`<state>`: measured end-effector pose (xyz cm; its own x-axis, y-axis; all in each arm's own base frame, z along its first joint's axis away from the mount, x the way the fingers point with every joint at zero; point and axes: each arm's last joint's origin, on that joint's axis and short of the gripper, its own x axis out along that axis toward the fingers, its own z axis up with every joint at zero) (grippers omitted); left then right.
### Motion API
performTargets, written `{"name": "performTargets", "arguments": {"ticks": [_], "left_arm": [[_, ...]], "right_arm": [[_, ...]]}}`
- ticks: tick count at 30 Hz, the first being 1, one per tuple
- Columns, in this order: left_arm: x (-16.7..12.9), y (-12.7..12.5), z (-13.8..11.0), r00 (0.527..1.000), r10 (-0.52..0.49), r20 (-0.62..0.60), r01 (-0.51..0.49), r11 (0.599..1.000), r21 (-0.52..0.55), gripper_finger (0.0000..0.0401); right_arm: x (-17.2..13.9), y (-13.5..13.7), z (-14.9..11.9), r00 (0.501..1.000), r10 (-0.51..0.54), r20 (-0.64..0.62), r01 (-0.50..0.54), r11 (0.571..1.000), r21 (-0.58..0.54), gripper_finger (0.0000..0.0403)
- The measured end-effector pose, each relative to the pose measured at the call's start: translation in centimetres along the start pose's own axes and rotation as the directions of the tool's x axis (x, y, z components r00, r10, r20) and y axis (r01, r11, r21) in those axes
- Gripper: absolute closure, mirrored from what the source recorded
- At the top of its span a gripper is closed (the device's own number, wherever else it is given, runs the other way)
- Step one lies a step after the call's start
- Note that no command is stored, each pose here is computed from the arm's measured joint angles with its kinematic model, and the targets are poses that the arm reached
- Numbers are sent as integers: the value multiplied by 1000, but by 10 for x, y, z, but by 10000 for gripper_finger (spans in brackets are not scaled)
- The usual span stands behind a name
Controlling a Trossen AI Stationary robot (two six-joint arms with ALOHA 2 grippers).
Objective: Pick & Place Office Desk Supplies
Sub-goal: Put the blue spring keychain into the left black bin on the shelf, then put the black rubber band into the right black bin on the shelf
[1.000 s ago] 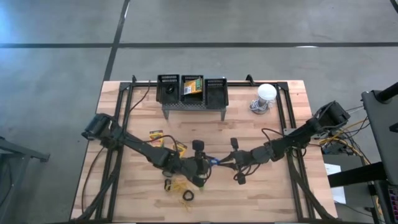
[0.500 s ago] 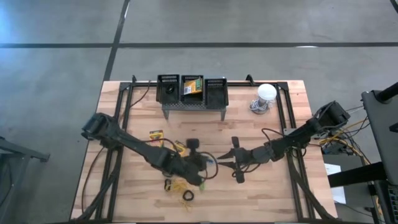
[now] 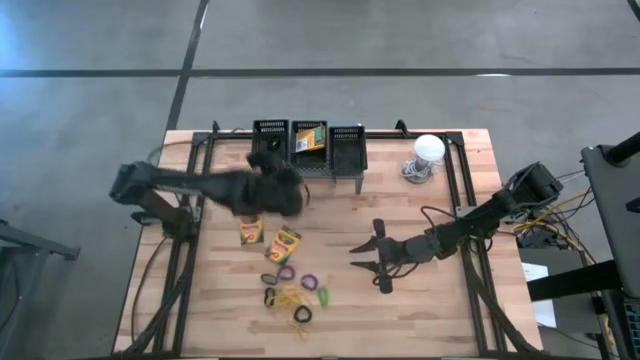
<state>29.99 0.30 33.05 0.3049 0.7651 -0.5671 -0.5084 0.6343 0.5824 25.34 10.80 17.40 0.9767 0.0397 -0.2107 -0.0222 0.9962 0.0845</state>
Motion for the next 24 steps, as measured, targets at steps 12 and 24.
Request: {"name": "performTargets", "arguments": {"ticks": [12, 24], "left_arm": [[104, 128, -63, 947, -311, -79, 238, 845, -478, 354], [119, 132, -73, 916, -399, 41, 367, 793, -487, 249]], "right_arm": [[0, -1, -3, 1000, -4, -24, 4, 1000, -11, 284], [0, -1, -3, 1000, -4, -24, 4, 1000, -10, 275]]}}
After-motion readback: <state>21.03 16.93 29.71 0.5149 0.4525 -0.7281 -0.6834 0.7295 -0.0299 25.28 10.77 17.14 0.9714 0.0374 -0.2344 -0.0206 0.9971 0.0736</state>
